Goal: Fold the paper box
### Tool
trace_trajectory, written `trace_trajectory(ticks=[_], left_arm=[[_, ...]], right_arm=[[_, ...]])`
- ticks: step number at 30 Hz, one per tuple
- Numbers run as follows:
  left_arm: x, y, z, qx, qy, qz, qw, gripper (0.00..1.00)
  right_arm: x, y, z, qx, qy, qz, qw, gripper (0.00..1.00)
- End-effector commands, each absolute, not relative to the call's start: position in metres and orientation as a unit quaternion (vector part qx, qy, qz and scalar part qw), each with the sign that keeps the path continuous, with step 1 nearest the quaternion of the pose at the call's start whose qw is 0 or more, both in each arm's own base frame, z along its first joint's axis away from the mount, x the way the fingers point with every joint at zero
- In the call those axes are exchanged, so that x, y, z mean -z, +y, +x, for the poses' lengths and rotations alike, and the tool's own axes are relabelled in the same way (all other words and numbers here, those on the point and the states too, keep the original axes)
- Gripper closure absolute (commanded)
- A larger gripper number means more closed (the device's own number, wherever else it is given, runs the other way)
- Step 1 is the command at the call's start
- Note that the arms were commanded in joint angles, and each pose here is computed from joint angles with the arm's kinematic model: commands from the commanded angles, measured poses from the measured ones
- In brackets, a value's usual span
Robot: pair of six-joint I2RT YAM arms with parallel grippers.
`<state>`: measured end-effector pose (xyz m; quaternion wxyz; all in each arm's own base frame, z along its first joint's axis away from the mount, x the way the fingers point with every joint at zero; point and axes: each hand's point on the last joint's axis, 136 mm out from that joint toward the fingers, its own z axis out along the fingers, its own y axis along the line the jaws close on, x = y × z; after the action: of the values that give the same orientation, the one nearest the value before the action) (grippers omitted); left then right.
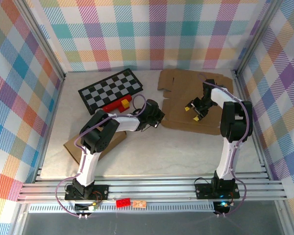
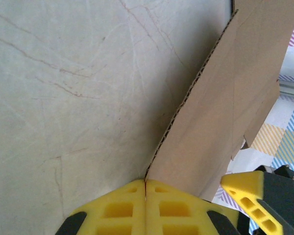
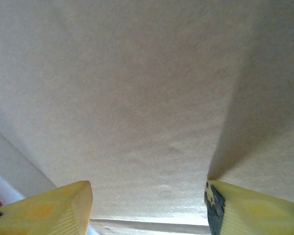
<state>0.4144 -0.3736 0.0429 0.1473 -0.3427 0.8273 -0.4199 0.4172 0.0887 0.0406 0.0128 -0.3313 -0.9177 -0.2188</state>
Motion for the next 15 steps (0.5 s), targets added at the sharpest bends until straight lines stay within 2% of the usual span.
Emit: trace_trajectory(ticks=[1, 8, 15], left_arm=[[-0.083, -0.385, 0.413, 0.460, 0.813, -0.314, 0.172, 1.00], [-0.104, -0.389, 0.410, 0.474, 0.806, -0.307, 0.175, 1.00], [-0.121, -0.391, 0.407, 0.485, 0.802, -0.301, 0.176, 1.00]], right_arm=[[-0.084, 0.097, 0.418, 0.246, -0.918, -0.309, -0.014, 0.37], [-0.124, 0.099, 0.386, 0.280, -0.887, -0.361, -0.058, 0.28], [-0.124, 0.128, 0.337, 0.348, -0.823, -0.444, -0.065, 0.17]])
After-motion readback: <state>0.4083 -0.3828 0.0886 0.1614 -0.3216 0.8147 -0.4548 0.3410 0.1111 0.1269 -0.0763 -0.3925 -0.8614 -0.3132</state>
